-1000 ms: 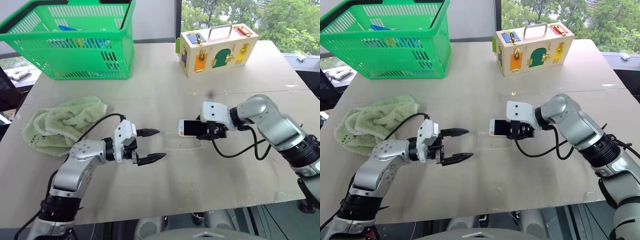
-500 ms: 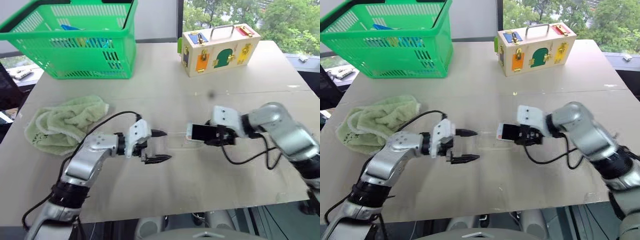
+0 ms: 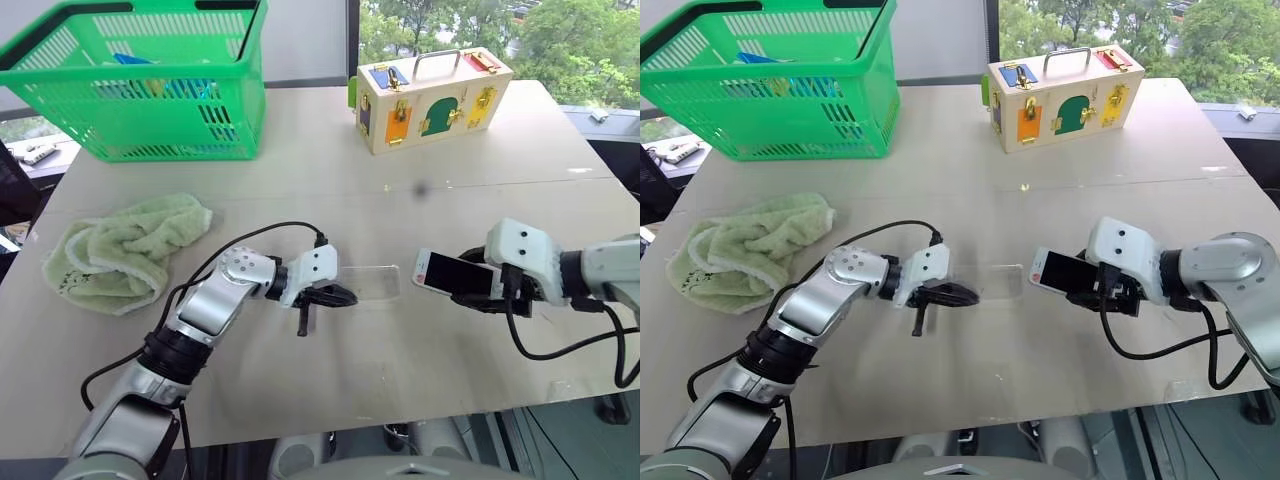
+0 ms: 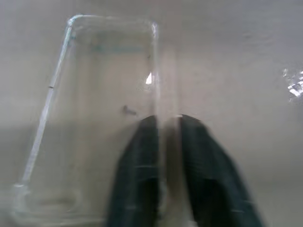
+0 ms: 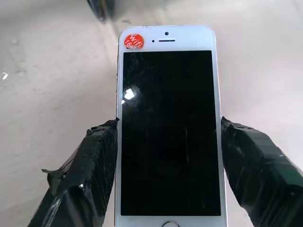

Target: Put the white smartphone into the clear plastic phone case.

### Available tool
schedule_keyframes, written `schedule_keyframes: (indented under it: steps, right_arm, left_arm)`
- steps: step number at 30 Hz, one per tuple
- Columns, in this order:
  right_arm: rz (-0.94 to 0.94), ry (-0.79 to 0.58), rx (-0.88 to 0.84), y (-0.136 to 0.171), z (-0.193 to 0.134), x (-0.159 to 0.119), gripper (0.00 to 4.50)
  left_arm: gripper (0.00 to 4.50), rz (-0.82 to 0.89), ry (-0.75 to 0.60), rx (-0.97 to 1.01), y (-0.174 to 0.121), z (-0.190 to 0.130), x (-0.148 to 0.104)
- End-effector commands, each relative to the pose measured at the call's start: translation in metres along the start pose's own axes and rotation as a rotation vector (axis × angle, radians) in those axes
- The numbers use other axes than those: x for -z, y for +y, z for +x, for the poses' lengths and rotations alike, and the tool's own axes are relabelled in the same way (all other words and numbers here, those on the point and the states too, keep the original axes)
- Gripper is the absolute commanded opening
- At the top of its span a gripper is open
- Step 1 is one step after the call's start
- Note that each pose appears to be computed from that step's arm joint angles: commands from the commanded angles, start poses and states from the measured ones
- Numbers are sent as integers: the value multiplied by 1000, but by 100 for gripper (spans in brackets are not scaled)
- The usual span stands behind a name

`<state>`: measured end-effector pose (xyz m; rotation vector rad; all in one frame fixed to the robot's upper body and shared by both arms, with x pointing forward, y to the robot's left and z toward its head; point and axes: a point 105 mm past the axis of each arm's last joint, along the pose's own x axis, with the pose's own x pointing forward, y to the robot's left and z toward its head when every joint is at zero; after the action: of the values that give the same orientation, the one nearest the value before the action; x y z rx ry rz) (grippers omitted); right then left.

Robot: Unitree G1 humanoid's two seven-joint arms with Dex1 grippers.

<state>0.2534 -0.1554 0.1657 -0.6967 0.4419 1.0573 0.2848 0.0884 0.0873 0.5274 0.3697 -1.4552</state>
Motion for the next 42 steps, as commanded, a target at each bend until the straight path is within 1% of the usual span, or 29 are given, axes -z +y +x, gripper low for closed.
schedule_keyframes:
  steps: [1,4,7,10,14,19,22,25,26,29,30,31,33,35,38,42]
  right_arm:
    - [-27,-14,53,0,-13,-8,288]
    - [-13,-8,64,3,-18,-7,288]
    - [-4,-1,74,3,-23,-5,288]
    - [-4,0,75,4,-24,-5,288]
    - [-9,2,69,3,-23,-6,288]
    - [-19,5,60,-1,-22,-6,288]
    - [-23,4,55,-3,-21,-7,288]
    - [-32,0,50,-6,-19,-8,288]
    - [-38,-4,49,-9,-17,-9,288]
    - [-65,-17,34,-16,-8,-11,288]
    - [-76,-19,27,-19,-4,-12,288]
    - [-91,-17,18,-21,-1,-12,288]
    - [-136,-6,-8,-27,8,-13,288]
    - [-183,6,-38,-34,19,-15,288]
    - [-239,26,-80,-40,35,-16,288]
    - [-307,57,-138,-41,56,-16,288]
  left_arm:
    - [0,-23,-16,39,-7,15,-6]
    - [0,-34,-55,54,-6,20,-24]
    - [0,-29,-44,78,-5,31,-34]
    - [0,-44,-40,88,-2,40,-36]
    - [0,-40,-3,62,3,54,-33]
    - [0,-48,-16,-3,6,69,-41]
    - [0,-57,-18,-48,13,70,-44]
    - [84,-91,-65,-59,15,66,-52]
    - [118,-96,-97,-66,16,63,-57]
    - [276,-93,-184,-89,16,45,-68]
    - [312,-90,-218,-89,14,37,-71]
    - [376,-92,-250,-89,12,30,-73]
    - [448,-105,-298,-97,9,10,-72]
    - [450,-117,-314,-115,4,-7,-65]
    - [450,-115,-310,-146,-3,-24,-52]
    - [450,-133,-369,-205,-8,-41,-42]
